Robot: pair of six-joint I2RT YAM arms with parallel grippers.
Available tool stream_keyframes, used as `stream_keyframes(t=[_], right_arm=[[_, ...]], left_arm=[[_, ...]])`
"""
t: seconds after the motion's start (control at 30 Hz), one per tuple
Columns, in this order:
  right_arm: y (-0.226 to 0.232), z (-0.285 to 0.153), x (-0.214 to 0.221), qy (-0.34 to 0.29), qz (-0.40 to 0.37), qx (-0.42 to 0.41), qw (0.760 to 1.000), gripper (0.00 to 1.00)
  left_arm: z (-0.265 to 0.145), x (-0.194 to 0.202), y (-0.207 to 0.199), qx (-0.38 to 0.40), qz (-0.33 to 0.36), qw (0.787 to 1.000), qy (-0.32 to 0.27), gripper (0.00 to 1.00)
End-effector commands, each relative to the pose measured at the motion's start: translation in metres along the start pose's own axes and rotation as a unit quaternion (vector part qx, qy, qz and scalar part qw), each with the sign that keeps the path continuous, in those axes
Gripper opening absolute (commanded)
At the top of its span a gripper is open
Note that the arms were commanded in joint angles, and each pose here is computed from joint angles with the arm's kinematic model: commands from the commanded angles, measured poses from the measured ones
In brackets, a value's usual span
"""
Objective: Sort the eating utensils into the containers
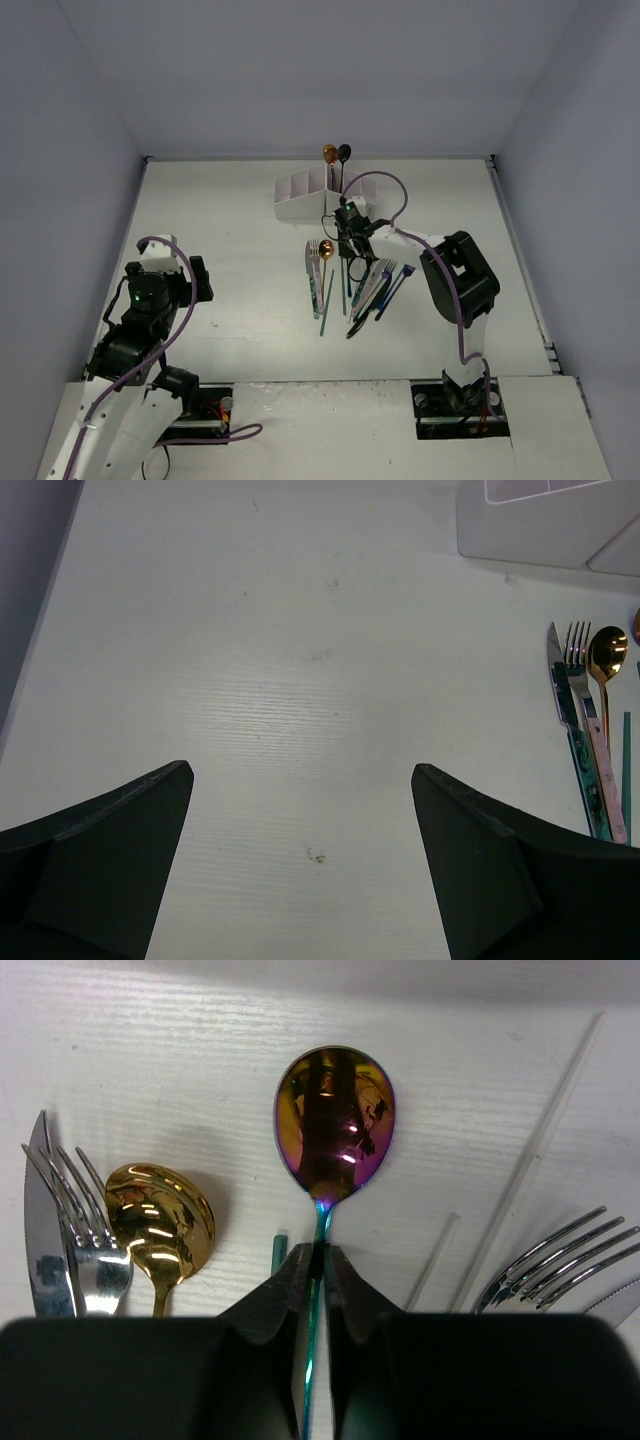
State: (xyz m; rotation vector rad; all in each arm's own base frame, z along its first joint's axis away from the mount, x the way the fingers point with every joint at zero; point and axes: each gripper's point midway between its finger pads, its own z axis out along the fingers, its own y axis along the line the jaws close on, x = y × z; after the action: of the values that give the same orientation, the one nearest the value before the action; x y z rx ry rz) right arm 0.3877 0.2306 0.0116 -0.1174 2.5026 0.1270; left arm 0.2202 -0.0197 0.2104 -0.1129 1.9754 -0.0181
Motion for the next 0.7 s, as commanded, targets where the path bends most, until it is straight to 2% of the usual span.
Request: stream_keyframes(t=[0.0,0.13,0.37,0.5,0.67], right_arm=[[-0.008,0.001,0.007,0.006,0.019,0.019,1.0,0.0],[-0.006,-0.013,-0.014,-0.014,0.012,0.01,1.0,0.0],[0.017,-0.098,-0.122,-0.16,0.016,-0.038,0.986,0.0],[0.02,-0.154,-0.186,-0.251,0.018,-0.046,0.967,0.0],[0.022,-0.21,-0.259,-0.379,0.018,-0.052,0.924,0.0]], left_arm=[[0.003,-0.018,-0.006,0.01,-0.002,1.0,-0.029,0.9],[0.003,-0.018,-0.006,0.01,-0.002,1.0,-0.029,0.9],[0.003,-0.018,-0.005,0.008,-0.002,1.0,-0.029,0.9],[0.002,-0.019,-0.005,0.009,-0.003,0.999,-0.031,0.9],[0.003,-0.019,-0.005,0.008,-0.003,0.999,-0.031,0.9]])
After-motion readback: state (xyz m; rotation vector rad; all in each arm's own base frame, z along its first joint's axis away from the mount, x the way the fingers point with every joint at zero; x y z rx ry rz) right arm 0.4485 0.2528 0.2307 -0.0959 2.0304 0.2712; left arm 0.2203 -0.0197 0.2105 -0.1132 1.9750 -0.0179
